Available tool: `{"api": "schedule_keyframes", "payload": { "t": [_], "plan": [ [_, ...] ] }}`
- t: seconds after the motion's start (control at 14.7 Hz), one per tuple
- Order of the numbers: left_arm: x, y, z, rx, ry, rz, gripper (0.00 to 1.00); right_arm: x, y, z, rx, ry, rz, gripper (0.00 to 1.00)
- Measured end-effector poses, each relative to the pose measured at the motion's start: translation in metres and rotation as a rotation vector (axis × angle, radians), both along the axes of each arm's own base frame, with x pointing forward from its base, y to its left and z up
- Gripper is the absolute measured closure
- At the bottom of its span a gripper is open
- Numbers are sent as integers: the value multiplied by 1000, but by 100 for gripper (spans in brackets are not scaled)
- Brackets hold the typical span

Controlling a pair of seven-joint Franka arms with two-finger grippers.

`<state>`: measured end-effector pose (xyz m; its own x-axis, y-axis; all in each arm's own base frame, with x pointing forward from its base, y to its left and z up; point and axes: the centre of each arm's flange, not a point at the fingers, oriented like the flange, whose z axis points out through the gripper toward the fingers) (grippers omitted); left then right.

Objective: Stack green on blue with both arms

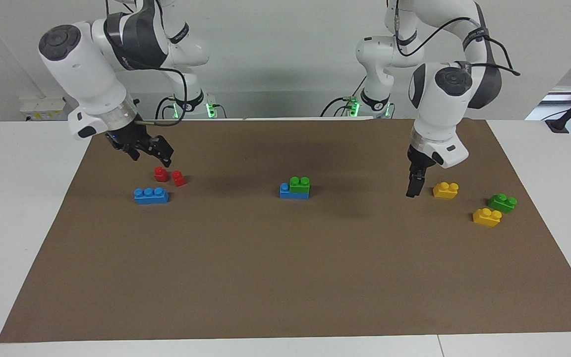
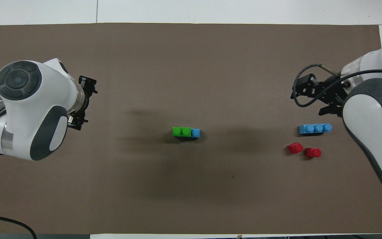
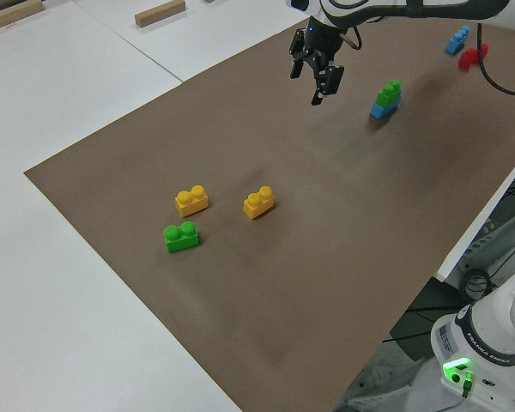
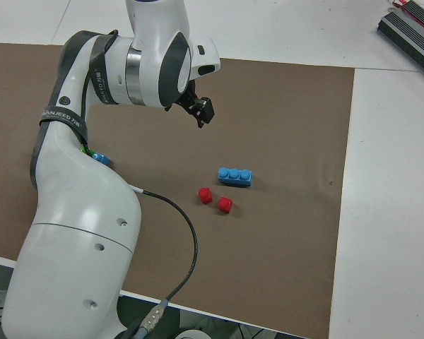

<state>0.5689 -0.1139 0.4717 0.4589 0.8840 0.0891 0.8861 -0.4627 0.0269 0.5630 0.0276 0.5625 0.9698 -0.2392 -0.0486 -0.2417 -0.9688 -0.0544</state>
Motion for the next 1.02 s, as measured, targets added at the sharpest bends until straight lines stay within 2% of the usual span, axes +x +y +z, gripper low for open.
{"api": "schedule_keyframes", "payload": {
  "t": [0.2,0.41,0.75,1.02],
  "plan": [
    [-1,21,14,-17,10,-117,0,-16,-3,26,-21,-25,107,0],
    [-7,47,28,-4,36,-292,0,-20,-23,34,-22,-28,191,0],
    [-22,92,59,11,101,-695,0,-20,-35,32,-70,-12,221,0],
    [-32,105,83,-1,160,-931,0,-21,-34,32,-70,-5,220,0]
  ]
}}
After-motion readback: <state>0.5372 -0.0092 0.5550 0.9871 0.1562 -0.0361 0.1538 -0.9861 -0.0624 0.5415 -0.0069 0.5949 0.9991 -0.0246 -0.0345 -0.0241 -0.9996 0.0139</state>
